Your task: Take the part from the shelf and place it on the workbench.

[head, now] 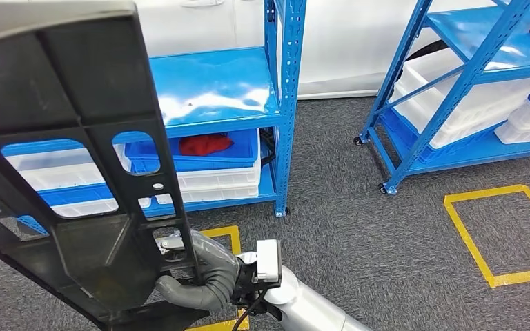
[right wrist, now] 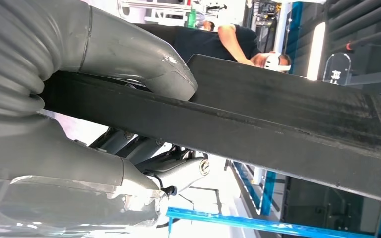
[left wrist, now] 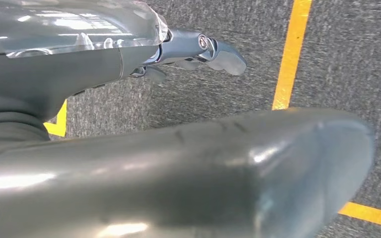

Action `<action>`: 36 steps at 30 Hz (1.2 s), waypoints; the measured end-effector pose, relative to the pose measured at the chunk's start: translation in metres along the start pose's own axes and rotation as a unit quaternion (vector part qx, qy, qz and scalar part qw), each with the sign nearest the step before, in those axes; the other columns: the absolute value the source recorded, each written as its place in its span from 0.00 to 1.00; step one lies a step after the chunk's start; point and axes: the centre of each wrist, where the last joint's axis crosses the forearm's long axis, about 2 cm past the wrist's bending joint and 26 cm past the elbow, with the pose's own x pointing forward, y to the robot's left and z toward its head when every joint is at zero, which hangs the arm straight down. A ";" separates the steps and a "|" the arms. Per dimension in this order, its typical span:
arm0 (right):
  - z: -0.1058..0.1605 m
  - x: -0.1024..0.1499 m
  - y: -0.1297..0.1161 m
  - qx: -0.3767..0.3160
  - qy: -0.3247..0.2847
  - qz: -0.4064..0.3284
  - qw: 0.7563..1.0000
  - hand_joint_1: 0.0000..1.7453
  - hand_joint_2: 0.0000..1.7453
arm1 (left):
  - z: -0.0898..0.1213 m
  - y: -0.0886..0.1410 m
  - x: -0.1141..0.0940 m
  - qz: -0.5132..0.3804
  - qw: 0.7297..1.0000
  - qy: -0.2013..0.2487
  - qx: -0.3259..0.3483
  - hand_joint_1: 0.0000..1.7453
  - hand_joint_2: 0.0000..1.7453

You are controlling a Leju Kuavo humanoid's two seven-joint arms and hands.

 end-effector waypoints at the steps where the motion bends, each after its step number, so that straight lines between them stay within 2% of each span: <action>1: 0.000 0.000 0.000 0.001 0.001 0.000 1.000 1.00 1.00 | 0.000 0.000 0.000 0.000 1.000 0.000 0.000 0.00 0.00; 19: -0.007 0.002 0.003 0.032 0.003 0.013 0.999 1.00 1.00 | 0.000 -0.001 0.001 0.003 1.000 0.008 0.000 0.00 0.00; 30: -0.005 0.007 0.008 0.034 -0.003 0.063 0.997 1.00 1.00 | -0.001 0.008 0.000 -0.009 1.000 -0.004 0.027 0.00 0.00; 36: -0.010 0.018 0.011 0.041 -0.017 0.088 0.995 1.00 1.00 | -0.002 0.011 0.001 -0.010 1.000 -0.009 0.028 0.00 0.00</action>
